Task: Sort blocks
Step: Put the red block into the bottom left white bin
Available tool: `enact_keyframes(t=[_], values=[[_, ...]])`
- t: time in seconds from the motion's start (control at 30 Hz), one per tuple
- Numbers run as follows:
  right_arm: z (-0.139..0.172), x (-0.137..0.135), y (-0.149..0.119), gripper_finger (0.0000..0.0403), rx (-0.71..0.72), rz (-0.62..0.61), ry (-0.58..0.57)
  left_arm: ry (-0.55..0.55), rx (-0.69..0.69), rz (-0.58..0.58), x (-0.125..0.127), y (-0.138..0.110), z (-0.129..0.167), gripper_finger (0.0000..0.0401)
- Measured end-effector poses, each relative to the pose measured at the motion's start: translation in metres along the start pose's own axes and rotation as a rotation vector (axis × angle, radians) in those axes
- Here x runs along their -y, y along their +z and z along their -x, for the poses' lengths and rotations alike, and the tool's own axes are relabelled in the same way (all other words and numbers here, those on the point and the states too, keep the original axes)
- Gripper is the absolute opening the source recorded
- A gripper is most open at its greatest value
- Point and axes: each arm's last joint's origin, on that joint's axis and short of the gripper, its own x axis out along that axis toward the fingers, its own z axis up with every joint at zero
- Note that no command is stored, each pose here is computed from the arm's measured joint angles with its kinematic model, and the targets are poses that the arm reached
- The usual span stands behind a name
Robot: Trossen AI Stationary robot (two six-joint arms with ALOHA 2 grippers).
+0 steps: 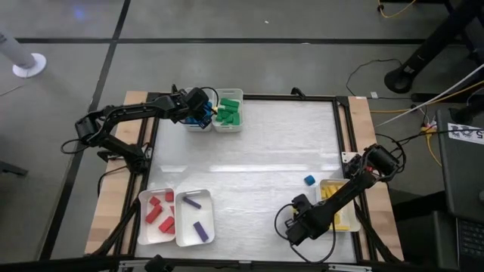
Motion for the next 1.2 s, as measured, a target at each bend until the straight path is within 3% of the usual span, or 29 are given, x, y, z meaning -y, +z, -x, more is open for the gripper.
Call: enact_keyframes(t=[0.3,0.37,0.53,0.7,0.83,1.03,1.2], values=[[0.0,-0.001,0.0,0.0087,0.007,-0.005,0.008,-0.003,0.006,-0.012,0.0,0.001,0.003,0.0155],[0.0,-0.001,0.001,0.0086,0.028,-0.004,0.013,-0.009,0.014,-0.014,0.0,0.002,0.009,0.0155],[0.001,-0.003,0.01,0.0086,0.107,0.005,0.033,-0.042,0.061,-0.039,-0.001,0.003,0.042,0.0155],[0.01,-0.015,0.03,0.0099,0.24,0.071,0.08,-0.105,0.107,-0.032,-0.006,-0.013,0.091,0.0155],[0.024,-0.026,0.054,0.0088,0.357,0.194,0.099,-0.258,0.13,0.037,-0.008,-0.032,0.126,0.0155],[0.048,-0.048,0.102,0.0099,0.551,0.409,0.166,-0.58,0.122,0.101,-0.006,-0.06,0.168,0.0155],[0.074,-0.076,0.14,0.0096,0.738,0.634,0.35,-0.74,0.075,0.192,-0.009,-0.083,0.193,0.0155]])
